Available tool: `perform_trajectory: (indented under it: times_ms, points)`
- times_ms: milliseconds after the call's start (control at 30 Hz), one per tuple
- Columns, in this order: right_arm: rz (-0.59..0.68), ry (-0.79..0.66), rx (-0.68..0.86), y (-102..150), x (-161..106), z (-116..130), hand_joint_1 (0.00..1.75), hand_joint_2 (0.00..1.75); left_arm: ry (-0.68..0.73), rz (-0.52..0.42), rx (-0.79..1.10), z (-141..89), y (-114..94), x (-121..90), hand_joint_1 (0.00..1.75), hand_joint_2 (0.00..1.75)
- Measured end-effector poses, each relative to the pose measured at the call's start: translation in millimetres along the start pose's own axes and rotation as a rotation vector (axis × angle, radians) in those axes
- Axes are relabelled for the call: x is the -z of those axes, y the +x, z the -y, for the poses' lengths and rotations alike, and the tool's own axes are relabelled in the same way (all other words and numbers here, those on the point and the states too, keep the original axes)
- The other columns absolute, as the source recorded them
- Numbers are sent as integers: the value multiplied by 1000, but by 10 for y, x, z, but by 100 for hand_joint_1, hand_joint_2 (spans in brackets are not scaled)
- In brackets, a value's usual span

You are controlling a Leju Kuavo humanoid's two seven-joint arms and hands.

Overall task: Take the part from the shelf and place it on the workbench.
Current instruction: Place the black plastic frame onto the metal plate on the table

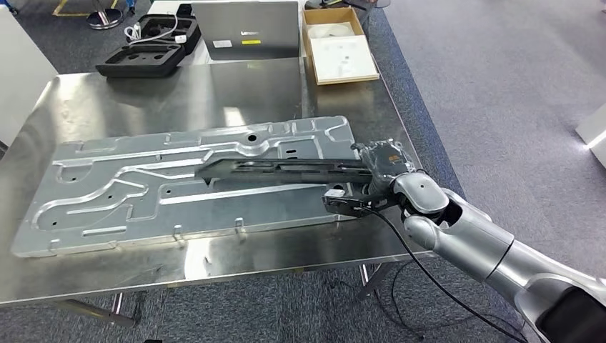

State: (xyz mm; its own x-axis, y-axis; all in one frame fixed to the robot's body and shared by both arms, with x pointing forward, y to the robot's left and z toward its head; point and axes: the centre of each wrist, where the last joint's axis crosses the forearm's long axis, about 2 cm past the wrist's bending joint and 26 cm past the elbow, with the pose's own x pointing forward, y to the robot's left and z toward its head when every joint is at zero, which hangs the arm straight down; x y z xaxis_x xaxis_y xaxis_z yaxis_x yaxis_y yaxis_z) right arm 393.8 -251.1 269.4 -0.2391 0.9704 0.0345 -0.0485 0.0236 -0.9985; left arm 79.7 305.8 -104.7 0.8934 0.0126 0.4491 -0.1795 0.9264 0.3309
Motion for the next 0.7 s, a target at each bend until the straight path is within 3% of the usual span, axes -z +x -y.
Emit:
perform_trajectory:
  times_ms: [267,433,700]
  points:
    - [-39,149,106,-173,82,-200,0,0,51,-62,-8,-41,6,14,0,0]
    - [-42,164,104,-104,142,-261,0,0,76,-137,-3,-46,2,12,0,0]
    - [52,123,239,91,211,-173,0,0,95,-206,-25,-24,19,7,0,0]
